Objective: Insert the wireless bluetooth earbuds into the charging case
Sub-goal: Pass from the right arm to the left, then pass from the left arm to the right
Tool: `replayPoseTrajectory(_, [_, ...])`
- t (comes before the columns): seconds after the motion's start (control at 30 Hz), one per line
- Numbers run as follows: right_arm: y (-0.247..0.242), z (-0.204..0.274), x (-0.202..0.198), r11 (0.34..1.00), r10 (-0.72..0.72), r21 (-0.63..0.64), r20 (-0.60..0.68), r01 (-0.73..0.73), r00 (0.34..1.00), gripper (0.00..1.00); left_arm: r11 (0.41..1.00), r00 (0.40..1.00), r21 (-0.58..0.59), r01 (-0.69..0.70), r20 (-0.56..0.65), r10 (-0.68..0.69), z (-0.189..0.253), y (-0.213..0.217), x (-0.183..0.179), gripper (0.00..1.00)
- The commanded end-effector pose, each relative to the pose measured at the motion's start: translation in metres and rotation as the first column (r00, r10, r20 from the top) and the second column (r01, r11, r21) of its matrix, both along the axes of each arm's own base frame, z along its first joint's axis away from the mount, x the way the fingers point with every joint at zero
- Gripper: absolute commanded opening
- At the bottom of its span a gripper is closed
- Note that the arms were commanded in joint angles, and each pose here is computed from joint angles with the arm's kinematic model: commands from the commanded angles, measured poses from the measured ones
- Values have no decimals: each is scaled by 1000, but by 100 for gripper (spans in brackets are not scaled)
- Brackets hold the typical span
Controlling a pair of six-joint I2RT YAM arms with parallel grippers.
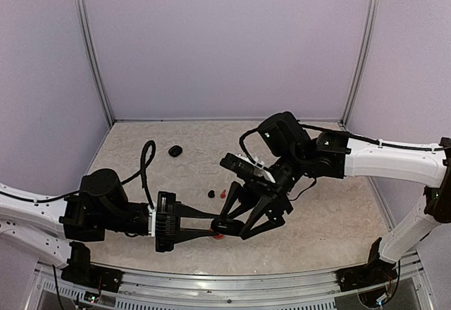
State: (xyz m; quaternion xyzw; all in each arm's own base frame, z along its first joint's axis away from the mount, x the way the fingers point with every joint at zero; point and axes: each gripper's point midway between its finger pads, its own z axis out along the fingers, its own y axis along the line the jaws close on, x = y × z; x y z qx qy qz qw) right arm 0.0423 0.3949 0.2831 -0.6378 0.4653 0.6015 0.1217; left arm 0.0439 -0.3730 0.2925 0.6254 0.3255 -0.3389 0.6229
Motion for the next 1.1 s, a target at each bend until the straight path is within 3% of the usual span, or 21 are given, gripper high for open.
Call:
replayPoseTrajectory(0.0, [3,9,16,995,-104,24,109,102,989,76,999,996,8,-45,-73,45,-1,0,11,0])
replayPoseTrajectory(0.1, [3,9,33,978,-210,21,207,210,956,77,996,984,26,-89,-150,92,-6,2,27,0])
replayPoseTrajectory(0.3, [-12,2,69,910,-382,14,420,415,823,77,971,911,80,-225,-336,239,-5,9,70,0])
replayPoseTrajectory(0.57, [-14,-15,91,843,-428,-53,537,535,727,67,959,835,141,-245,-472,282,-8,12,88,0])
replayPoseTrajectory(0.83, [5,-19,95,833,-420,-58,580,550,698,61,957,795,192,-217,-534,287,-15,0,96,0])
replayPoseTrajectory(1.07, [10,-27,95,827,-406,-83,596,556,693,48,951,770,232,-206,-561,304,-24,-5,102,0])
